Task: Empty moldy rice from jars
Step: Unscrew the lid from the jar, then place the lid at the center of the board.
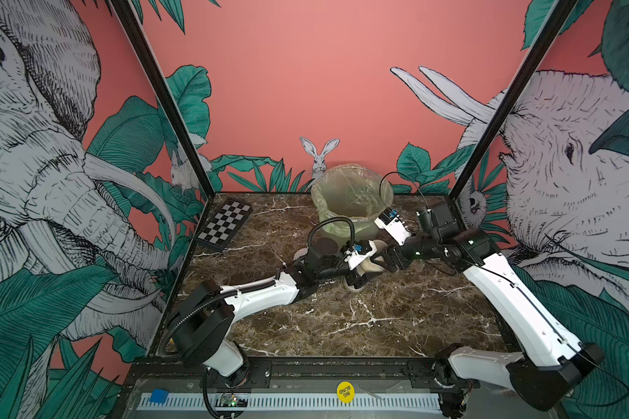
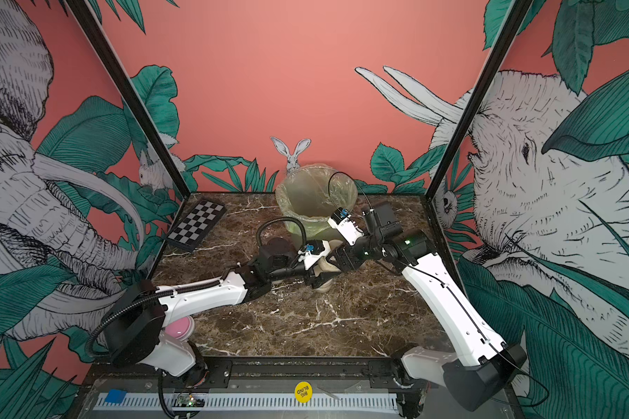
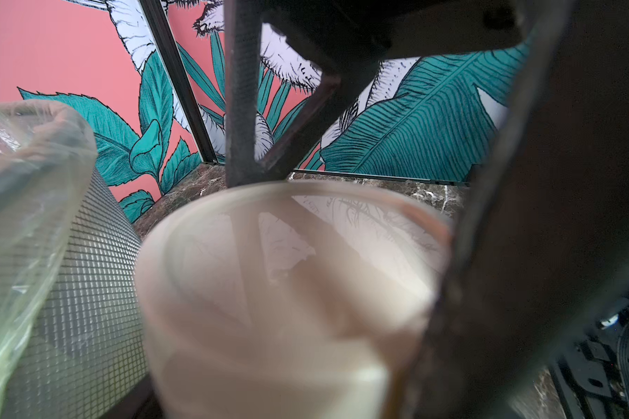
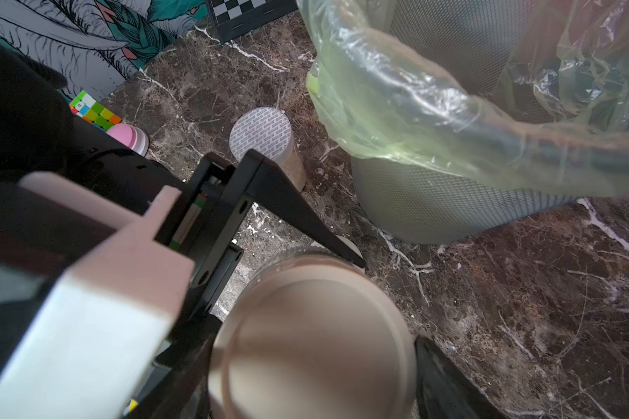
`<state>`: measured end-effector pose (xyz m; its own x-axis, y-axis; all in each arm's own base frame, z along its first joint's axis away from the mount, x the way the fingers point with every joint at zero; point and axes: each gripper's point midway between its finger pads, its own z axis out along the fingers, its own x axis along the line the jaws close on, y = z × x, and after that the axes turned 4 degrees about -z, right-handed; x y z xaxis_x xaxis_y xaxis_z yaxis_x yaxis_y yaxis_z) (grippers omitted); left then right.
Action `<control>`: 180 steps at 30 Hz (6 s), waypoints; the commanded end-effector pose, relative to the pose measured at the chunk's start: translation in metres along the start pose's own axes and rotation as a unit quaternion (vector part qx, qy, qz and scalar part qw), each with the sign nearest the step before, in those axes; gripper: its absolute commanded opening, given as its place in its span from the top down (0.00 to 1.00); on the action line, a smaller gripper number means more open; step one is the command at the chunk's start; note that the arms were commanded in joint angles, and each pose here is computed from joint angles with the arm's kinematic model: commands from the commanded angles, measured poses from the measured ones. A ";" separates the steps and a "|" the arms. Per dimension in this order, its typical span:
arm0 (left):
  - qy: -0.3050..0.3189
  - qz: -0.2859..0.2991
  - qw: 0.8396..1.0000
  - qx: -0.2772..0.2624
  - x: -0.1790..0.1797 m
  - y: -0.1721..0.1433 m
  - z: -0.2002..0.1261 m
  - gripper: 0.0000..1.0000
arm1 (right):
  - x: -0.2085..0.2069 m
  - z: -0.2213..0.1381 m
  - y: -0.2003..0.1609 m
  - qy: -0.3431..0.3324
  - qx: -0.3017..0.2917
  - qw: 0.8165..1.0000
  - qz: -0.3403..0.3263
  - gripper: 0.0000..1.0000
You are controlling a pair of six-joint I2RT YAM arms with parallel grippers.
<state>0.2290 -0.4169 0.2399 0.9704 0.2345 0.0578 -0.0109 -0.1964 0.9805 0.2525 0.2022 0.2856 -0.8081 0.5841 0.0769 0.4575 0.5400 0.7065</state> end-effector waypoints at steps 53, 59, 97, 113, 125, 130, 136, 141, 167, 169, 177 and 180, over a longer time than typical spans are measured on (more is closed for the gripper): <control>-0.135 0.011 0.990 -0.051 -0.044 0.044 -0.022 1.00 | 0.059 -0.046 0.009 0.177 -0.020 0.905 -0.387 0.58; -0.130 0.008 0.990 -0.044 -0.042 0.040 -0.022 1.00 | 0.055 -0.053 0.015 0.159 -0.054 0.906 -0.387 0.57; -0.056 -0.008 0.998 -0.036 -0.028 0.025 -0.039 1.00 | -0.124 -0.014 -0.076 -0.174 -0.016 0.984 0.018 0.53; -0.032 -0.003 0.999 -0.020 -0.022 0.022 -0.043 1.00 | -0.158 0.028 -0.170 -0.233 0.139 0.926 0.263 0.57; -0.035 0.004 0.999 -0.027 -0.023 0.027 -0.045 1.00 | -0.161 0.053 -0.206 -0.262 0.127 0.857 0.425 0.57; -0.032 0.003 0.999 -0.024 -0.023 0.021 -0.045 1.00 | -0.160 0.070 -0.225 -0.256 0.152 0.836 0.462 0.58; -0.027 -0.003 0.999 -0.025 -0.022 0.020 -0.044 1.00 | -0.167 0.073 -0.239 -0.286 0.152 0.817 0.477 0.55; -0.022 -0.006 0.999 -0.025 -0.019 0.021 -0.043 1.00 | -0.169 0.069 -0.248 -0.306 0.163 0.807 0.477 0.49; -0.030 -0.002 0.999 -0.021 -0.022 0.023 -0.045 1.00 | -0.169 0.085 -0.259 -0.294 0.181 0.806 0.481 0.15; -0.030 0.000 0.999 -0.020 -0.022 0.023 -0.046 1.00 | -0.168 0.086 -0.260 -0.292 0.179 0.805 0.484 0.14; -0.027 0.000 0.999 -0.018 -0.023 0.021 -0.049 1.00 | -0.164 0.077 -0.256 -0.299 0.175 0.806 0.480 0.02; -0.021 0.000 1.000 -0.020 -0.021 0.023 -0.049 1.00 | -0.162 0.063 -0.247 -0.306 0.162 0.809 0.474 0.02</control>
<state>0.2010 -0.3821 0.2320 0.9804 0.1968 -0.0067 0.0561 -0.2466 0.9675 0.2986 0.0153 0.0369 0.2495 0.9670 0.0523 0.9278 -0.2542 0.2732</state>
